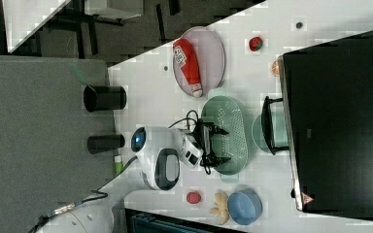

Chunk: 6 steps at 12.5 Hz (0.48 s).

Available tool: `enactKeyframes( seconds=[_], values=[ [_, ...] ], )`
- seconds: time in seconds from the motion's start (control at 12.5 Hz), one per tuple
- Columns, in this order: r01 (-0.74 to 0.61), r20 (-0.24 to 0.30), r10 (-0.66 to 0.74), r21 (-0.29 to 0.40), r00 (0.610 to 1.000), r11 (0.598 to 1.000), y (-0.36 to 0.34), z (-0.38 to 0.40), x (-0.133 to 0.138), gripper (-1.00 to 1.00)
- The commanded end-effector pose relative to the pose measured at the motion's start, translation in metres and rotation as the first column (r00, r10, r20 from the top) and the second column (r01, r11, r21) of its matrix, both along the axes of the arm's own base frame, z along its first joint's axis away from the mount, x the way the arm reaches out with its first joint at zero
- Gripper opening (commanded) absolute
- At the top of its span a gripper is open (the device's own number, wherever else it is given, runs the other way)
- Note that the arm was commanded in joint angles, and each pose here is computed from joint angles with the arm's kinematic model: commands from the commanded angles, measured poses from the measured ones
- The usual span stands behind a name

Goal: Drag strainer right to left.

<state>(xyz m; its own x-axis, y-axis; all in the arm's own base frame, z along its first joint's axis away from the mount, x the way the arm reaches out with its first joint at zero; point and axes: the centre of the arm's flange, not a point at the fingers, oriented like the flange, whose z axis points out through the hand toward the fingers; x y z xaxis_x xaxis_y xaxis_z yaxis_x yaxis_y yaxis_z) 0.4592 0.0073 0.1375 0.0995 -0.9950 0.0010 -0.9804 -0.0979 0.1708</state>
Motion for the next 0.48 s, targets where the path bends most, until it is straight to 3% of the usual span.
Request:
enactKeyframes(
  seconds=[0.08, 0.48],
  values=[
    [0.067, 0.078, -0.067, 0.002, 0.995, 0.998, 0.038, 0.027, 0.017, 1.00],
    [0.005, 0.089, -0.005, 0.003, 0.996, 1.000, 0.094, 0.029, 0.013, 1.00]
  ],
)
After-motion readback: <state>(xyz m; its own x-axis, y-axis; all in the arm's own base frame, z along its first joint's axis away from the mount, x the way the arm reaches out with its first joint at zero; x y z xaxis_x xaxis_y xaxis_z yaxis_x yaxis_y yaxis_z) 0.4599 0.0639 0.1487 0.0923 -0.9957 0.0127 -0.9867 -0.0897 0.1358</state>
